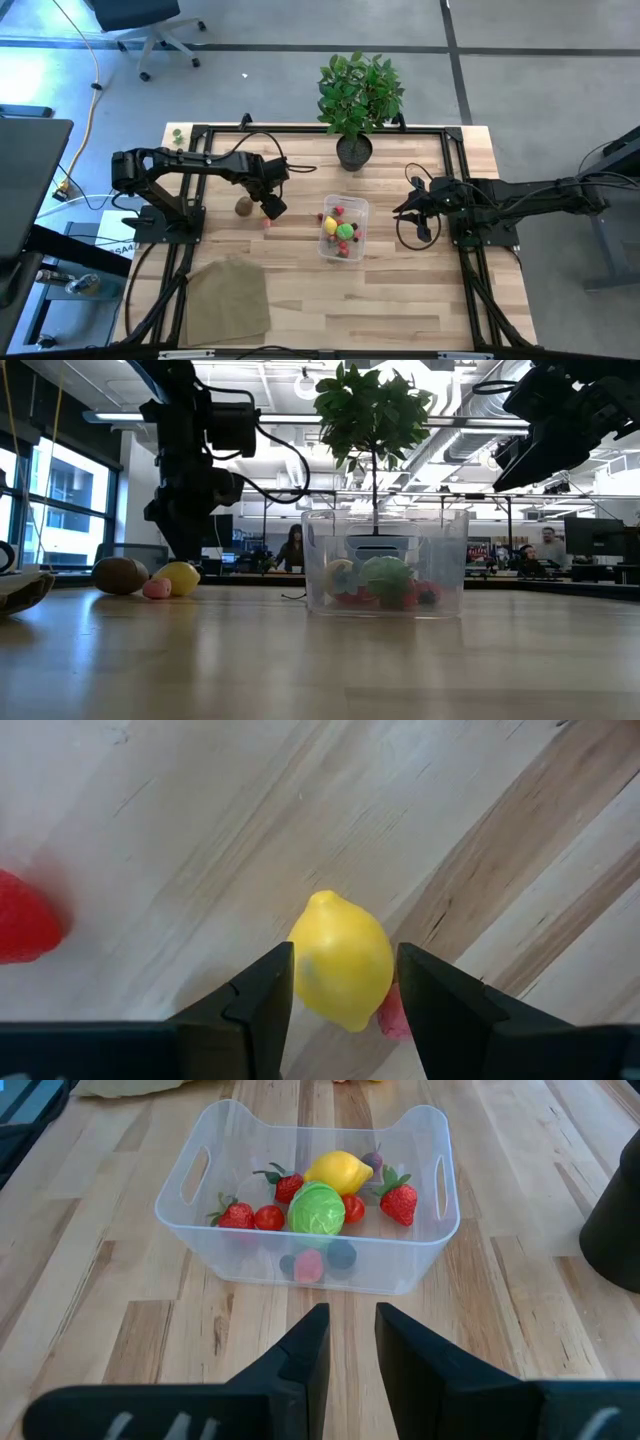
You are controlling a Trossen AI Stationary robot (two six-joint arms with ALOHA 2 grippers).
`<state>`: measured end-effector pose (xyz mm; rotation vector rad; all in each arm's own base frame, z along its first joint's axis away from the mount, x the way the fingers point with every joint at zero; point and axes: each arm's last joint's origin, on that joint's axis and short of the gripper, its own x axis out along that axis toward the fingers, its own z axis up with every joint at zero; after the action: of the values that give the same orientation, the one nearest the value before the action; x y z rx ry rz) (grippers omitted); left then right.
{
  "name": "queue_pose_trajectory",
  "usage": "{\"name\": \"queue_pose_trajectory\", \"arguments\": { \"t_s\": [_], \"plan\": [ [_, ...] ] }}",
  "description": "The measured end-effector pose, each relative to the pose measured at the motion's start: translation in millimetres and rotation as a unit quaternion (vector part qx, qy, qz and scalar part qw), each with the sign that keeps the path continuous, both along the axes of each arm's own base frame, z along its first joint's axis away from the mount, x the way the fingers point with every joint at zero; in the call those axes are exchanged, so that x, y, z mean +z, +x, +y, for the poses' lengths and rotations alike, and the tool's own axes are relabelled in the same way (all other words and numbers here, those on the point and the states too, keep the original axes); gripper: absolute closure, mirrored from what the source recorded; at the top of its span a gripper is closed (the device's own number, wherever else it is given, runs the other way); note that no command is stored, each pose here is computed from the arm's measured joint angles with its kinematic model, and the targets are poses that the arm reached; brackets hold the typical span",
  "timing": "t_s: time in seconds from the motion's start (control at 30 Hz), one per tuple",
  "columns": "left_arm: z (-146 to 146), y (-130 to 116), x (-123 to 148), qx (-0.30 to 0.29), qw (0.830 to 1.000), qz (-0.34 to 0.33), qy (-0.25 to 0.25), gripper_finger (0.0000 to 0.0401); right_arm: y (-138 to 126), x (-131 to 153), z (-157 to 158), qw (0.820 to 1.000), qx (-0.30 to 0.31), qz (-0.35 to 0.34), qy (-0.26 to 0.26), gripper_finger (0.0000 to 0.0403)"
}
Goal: Pick and placing Produce into tupperware
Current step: Put the lemon into the transparent container
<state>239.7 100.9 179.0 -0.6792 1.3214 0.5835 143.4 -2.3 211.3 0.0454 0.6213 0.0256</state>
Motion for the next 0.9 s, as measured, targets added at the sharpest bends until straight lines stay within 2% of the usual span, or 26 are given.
{"name": "queue_pose_trajectory", "arguments": {
  "t_s": [0.5, 0.9],
  "plan": [
    [-0.2, -0.8, -0.1, 0.009, 1.000, 0.005, -0.001, 0.0228, 0.0, 0.0, 0.0, 1.000, 0.000, 0.000, 0.000, 0.0329],
    [-1.5, -3.1, -0.4, 0.032, 0.999, 0.016, -0.013, 0.0120, 0.0, 0.0, 0.0, 1.000, 0.000, 0.000, 0.000, 0.0329]
  ]
}}
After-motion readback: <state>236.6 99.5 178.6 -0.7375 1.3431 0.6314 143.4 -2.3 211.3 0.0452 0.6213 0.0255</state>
